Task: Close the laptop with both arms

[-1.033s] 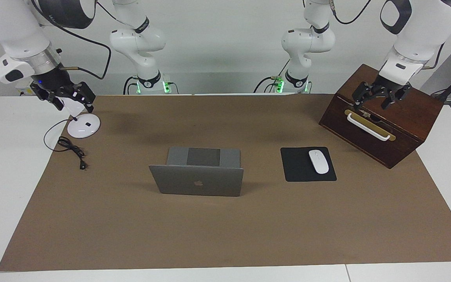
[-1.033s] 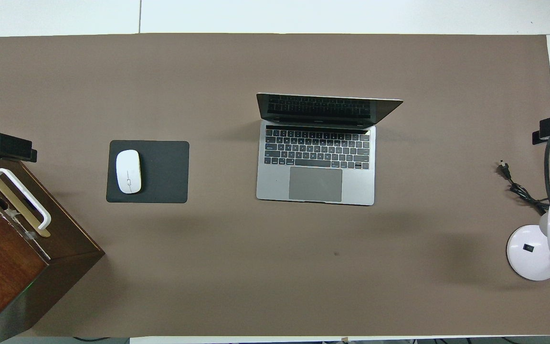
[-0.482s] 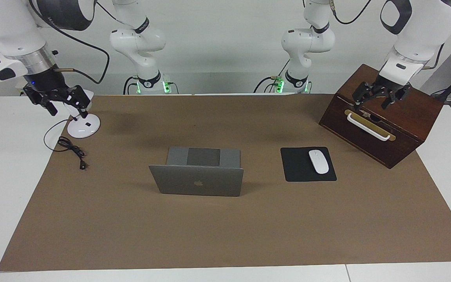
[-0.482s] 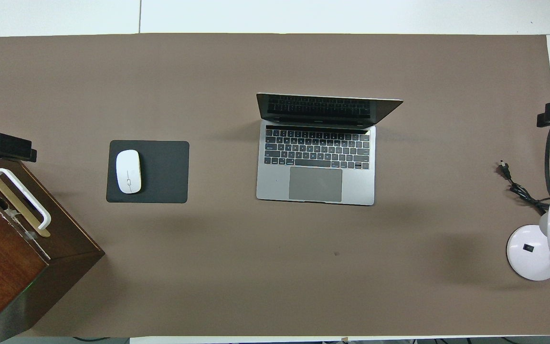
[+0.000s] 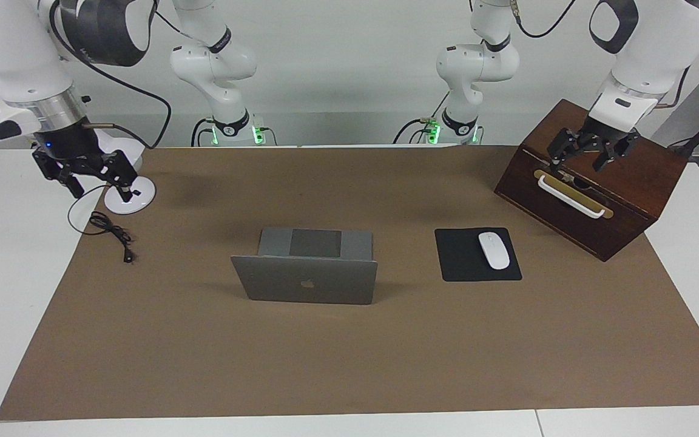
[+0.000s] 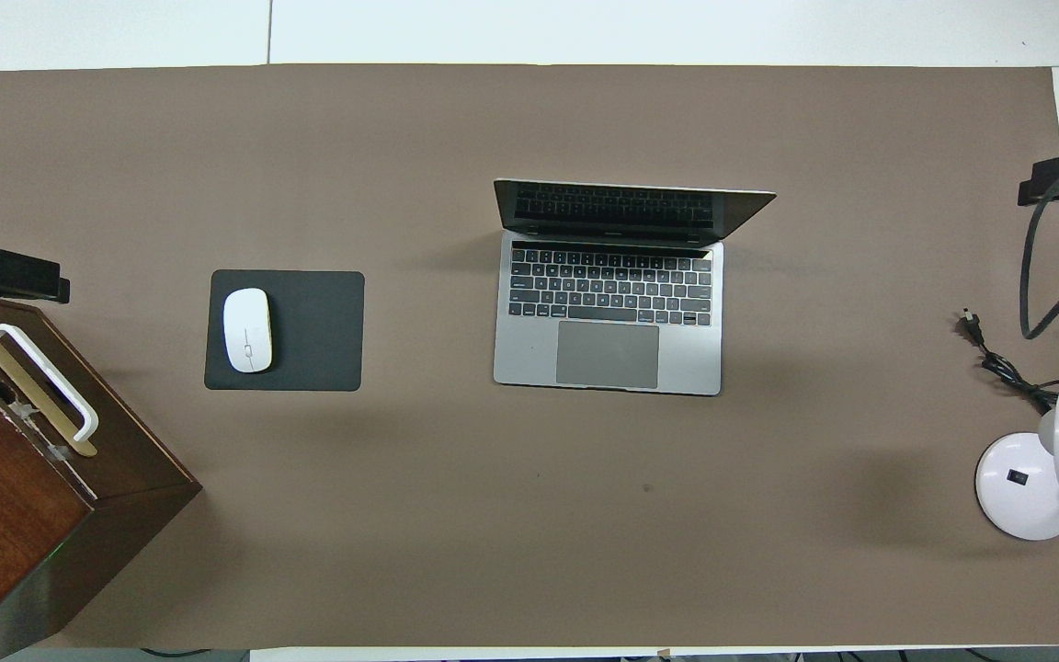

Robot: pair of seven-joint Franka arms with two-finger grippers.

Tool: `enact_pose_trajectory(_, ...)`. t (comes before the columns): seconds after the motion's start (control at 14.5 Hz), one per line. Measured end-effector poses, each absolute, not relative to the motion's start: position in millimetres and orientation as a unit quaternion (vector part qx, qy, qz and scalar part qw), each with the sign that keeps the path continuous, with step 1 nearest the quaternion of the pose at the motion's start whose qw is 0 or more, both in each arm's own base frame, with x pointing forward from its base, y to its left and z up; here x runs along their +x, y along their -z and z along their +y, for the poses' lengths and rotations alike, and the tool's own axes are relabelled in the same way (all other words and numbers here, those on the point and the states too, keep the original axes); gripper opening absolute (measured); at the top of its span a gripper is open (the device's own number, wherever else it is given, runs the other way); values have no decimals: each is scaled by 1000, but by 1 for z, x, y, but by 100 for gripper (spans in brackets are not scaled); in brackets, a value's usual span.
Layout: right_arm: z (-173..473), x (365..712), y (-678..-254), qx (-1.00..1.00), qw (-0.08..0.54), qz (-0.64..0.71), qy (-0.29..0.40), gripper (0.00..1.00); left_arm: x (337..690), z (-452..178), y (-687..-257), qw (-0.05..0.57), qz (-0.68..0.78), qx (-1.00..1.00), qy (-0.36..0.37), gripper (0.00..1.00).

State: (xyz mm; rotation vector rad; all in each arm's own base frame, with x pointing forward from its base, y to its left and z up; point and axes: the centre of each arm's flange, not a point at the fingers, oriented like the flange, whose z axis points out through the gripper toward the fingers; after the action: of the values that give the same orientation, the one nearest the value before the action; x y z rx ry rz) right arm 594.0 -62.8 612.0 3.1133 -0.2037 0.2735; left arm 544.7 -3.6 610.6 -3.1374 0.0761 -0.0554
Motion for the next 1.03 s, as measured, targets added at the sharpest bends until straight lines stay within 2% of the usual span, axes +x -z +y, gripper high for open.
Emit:
enact_pose_trajectory(0.41, -33, 617, -594, 990, -1, -86, -110, 100, 546, -7, -611, 2, 27, -999, 22, 100)
enact_pose_trajectory(0.48, -24, 620, -592, 989, -4, -93, -113, 93, 546, -6, -612, 2, 26, -999, 23, 100)
enact_pose_trajectory(0.62, -2, 624, -588, 987, -11, -114, -115, 90, 546, -6, -612, 2, 24, -999, 26, 100)
enact_pose_trajectory(0.69, 9, 625, -587, 986, -14, -122, -117, 83, 547, -5, -612, 1, 22, -999, 27, 100)
enact_pose_trajectory(0.76, 20, 626, -586, 985, -17, -126, -118, 73, 547, -4, -612, 1, 21, -999, 28, 93)
enact_pose_trajectory(1.03, 35, 629, -586, 983, -21, -125, -130, 26, 547, -3, -613, 2, 19, -999, 30, 44)
